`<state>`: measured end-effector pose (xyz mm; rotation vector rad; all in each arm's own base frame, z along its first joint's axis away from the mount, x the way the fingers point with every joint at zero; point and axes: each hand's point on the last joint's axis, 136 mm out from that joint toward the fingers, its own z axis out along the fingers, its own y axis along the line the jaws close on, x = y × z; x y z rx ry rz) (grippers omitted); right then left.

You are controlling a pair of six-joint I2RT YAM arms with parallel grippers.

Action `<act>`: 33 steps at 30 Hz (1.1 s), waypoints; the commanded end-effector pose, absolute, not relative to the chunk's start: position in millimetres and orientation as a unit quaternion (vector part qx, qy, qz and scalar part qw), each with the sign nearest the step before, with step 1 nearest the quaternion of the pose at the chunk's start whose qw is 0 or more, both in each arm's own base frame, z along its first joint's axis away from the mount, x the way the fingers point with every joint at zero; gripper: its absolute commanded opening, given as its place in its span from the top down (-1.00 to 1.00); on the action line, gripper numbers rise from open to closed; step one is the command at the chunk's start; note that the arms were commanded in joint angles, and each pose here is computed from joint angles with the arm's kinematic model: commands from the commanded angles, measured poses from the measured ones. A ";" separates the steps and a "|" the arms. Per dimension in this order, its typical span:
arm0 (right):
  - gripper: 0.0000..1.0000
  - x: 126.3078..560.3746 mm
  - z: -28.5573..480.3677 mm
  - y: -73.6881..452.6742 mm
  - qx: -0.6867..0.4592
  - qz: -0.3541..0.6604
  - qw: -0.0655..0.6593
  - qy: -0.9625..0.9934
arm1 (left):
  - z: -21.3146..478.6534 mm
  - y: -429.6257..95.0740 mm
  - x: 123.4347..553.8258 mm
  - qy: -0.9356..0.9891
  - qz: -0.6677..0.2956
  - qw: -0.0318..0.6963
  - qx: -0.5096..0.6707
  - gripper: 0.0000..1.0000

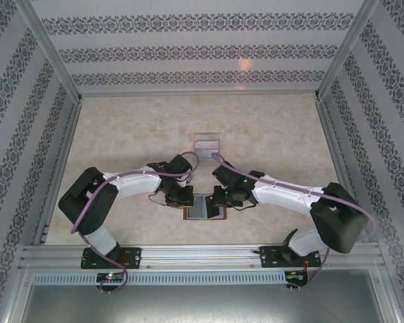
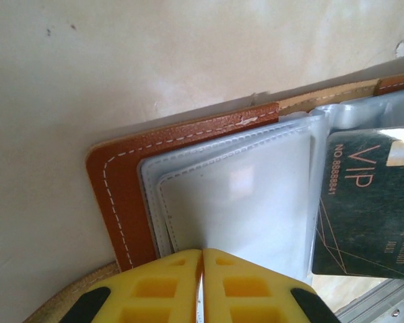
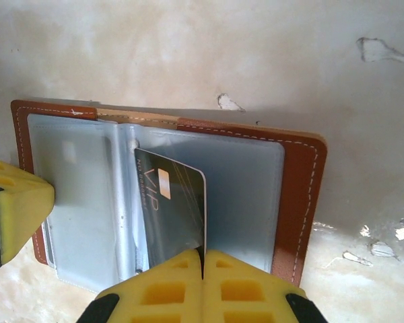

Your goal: Take the credit cards out of the card holder

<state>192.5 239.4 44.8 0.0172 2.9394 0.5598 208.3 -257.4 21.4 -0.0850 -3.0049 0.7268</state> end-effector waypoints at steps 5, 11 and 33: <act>0.87 192.2 50.8 245.1 0.016 0.208 0.073 0.975 | 7.2 -241.4 200.3 -0.981 0.185 0.038 -0.033 0.79; 0.78 188.5 53.3 257.8 0.015 0.232 0.061 0.971 | 7.1 -242.5 201.0 -0.981 0.186 0.038 -0.033 0.79; 0.77 185.0 48.4 262.5 0.010 0.231 0.048 0.972 | 25.6 -246.1 206.4 -0.979 0.199 0.019 -0.037 0.76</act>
